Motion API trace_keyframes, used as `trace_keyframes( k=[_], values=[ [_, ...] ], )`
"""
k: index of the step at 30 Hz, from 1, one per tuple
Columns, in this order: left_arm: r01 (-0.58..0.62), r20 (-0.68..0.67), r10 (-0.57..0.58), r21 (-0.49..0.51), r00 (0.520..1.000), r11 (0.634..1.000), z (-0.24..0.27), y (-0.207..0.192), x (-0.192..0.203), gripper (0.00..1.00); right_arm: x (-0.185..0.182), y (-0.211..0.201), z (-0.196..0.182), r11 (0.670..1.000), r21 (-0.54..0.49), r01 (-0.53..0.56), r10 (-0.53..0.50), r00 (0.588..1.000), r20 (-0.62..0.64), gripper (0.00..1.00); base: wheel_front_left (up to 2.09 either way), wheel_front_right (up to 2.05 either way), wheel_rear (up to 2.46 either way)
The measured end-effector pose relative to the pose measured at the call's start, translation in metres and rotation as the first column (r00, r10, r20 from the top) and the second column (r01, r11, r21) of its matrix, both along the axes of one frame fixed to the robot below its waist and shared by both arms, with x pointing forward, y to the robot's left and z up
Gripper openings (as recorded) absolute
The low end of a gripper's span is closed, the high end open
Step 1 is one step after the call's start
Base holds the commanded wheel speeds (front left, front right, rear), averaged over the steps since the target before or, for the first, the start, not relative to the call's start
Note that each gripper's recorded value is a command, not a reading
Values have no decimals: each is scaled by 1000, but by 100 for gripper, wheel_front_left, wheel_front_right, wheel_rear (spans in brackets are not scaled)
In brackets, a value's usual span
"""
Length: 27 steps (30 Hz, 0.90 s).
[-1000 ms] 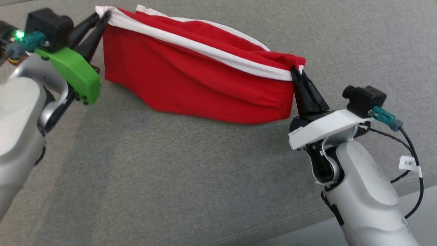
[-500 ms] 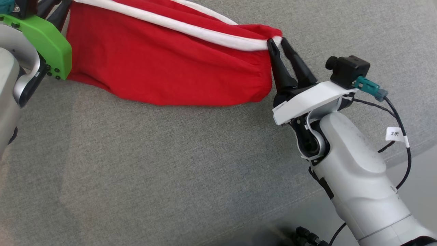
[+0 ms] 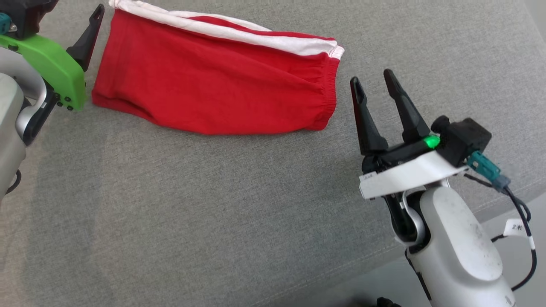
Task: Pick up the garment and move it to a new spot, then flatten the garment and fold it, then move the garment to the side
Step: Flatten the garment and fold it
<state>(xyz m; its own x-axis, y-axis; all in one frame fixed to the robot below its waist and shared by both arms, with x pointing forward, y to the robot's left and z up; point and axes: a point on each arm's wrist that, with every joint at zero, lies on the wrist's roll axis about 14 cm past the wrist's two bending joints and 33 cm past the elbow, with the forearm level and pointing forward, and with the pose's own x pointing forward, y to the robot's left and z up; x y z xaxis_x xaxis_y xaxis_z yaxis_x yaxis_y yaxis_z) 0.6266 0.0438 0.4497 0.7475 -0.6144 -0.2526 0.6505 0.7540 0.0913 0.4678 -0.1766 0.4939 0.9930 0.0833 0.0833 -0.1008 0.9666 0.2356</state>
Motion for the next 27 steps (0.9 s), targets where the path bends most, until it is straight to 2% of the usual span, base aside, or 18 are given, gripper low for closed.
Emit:
trace_keyframes(
  k=[9,14,27],
  values=[
    [-42,-48,41,-29,998,999,0,13,-6,100,-37,-4,-13,999,-9,33,-33,998,-44,100,0,0,0],
    [-52,-157,47,-28,986,998,-31,11,-20,100,-39,-6,-13,999,-15,38,-39,998,-45,100,0,0,0],
    [-90,-341,79,-18,937,996,-80,12,-57,100,-37,-5,-14,999,-26,35,-36,998,-46,100,0,0,0]
  ],
)
